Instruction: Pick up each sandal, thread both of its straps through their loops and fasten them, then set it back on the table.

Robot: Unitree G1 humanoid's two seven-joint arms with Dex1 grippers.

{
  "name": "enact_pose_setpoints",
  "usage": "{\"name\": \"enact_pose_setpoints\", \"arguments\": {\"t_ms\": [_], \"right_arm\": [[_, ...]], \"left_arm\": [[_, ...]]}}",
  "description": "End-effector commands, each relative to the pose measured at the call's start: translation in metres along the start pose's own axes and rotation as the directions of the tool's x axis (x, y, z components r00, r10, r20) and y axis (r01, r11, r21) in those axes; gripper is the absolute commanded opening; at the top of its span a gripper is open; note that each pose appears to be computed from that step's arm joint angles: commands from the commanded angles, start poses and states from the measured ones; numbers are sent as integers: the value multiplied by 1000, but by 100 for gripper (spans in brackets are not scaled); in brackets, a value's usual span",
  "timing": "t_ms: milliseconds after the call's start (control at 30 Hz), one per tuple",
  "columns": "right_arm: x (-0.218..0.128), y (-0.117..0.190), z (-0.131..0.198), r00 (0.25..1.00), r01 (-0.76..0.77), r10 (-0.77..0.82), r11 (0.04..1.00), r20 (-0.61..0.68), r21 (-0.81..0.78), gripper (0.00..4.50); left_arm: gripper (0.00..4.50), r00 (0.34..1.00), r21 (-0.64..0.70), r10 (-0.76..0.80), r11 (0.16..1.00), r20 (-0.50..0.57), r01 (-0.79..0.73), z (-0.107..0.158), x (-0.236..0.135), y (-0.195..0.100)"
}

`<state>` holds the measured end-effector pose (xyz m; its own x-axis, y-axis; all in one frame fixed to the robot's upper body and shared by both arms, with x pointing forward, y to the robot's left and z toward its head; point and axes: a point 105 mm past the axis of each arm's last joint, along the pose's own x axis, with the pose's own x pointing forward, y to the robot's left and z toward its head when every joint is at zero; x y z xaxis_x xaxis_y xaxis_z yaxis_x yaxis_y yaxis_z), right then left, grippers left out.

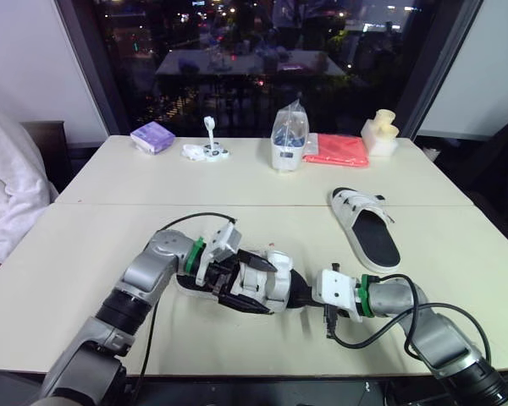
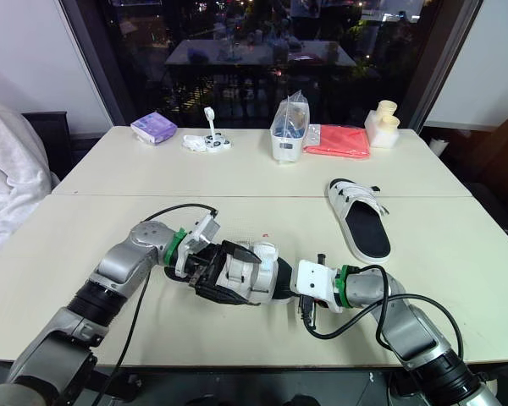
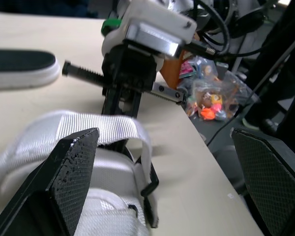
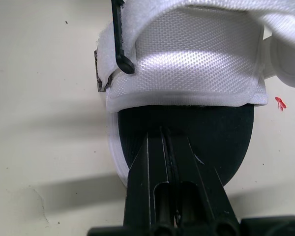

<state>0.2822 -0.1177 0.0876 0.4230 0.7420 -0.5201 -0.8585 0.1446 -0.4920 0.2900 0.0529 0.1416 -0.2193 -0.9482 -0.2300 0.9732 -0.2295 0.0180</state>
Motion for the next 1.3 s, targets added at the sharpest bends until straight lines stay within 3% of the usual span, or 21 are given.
{"name": "enact_pose_setpoints", "arguments": {"t_ms": [33,267,667,1300], "right_arm": [[9,16,-13,997,-56,58,998,-44,42,0],[8,18,-14,997,-55,57,998,-48,44,0],[11,18,-13,997,-63,64,997,-41,38,0],[11,21,-12,996,-78,79,996,-38,40,0]], "left_arm": [[447,1000,-4,-13,1000,1,13,9,-4,-5],[447,996,-41,-89,995,-29,88,7,-21,-31],[447,989,-91,-13,996,-149,-1,-40,-12,-42],[447,988,-92,132,986,-77,-139,-42,15,-37]]}}
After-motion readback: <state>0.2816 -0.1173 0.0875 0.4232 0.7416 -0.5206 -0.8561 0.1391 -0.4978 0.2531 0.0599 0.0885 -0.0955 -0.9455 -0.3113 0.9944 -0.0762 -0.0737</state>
